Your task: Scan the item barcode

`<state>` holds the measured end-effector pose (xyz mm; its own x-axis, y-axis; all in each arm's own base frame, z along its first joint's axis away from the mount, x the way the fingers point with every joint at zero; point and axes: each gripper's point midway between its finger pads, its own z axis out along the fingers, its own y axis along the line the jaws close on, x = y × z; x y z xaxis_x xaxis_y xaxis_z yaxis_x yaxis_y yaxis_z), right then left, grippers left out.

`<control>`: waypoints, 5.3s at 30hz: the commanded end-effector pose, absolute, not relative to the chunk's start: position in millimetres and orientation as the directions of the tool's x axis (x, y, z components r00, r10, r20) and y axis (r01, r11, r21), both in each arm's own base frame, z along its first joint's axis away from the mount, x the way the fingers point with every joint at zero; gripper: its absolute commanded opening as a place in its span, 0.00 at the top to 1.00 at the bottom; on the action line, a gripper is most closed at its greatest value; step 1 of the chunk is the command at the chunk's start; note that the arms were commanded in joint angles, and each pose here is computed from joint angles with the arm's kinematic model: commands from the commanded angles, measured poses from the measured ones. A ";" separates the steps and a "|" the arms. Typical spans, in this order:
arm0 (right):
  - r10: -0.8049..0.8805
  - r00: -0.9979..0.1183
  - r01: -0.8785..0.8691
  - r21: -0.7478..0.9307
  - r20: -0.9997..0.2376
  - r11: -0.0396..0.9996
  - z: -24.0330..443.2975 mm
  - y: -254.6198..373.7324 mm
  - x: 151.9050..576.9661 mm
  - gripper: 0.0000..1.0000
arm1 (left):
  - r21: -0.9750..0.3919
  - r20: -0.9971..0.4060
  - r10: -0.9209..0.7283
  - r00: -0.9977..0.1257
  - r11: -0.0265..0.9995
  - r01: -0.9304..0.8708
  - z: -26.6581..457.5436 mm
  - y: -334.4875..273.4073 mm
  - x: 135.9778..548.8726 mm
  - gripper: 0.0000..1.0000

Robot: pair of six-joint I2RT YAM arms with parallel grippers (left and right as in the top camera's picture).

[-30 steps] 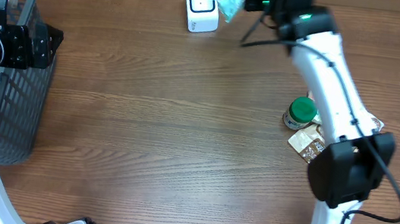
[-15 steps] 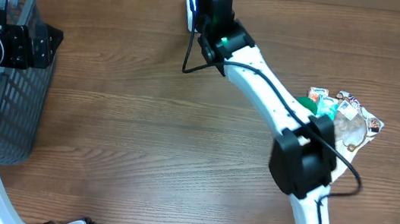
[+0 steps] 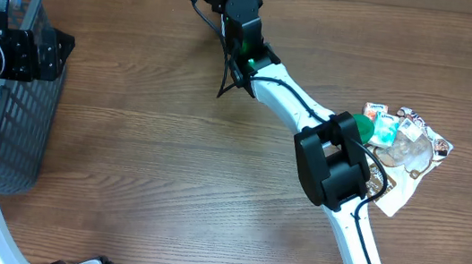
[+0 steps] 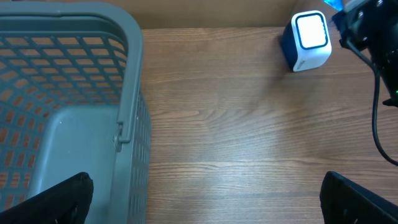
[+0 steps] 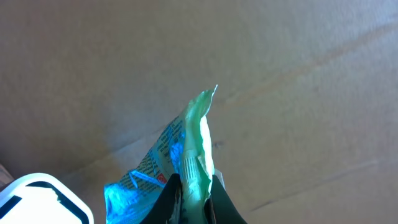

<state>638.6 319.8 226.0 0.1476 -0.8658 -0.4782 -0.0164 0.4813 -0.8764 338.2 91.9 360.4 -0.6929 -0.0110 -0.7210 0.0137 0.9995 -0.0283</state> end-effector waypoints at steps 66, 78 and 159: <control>-0.158 -0.419 -0.619 0.154 -0.894 0.770 399.0 282.6 420.3 0.91 | -0.022 -0.723 0.012 -0.691 0.999 0.040 360.2 88.2 339.6 0.00; 0.174 -0.848 -0.045 0.396 -0.500 0.917 329.2 103.2 381.0 0.88 | -0.022 -0.723 0.012 -0.691 0.999 0.041 360.2 88.2 339.6 0.01; 0.278 -0.759 0.059 0.363 -0.589 0.930 322.2 39.9 166.9 0.00 | -0.022 -0.723 0.012 -0.691 0.999 0.040 360.2 88.2 339.5 0.01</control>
<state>160.3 50.9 318.8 -0.7878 0.2865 -0.5453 0.0410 0.9077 0.4177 338.2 91.9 360.3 -0.6931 -0.0111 -0.7207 0.0136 0.9995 -0.0285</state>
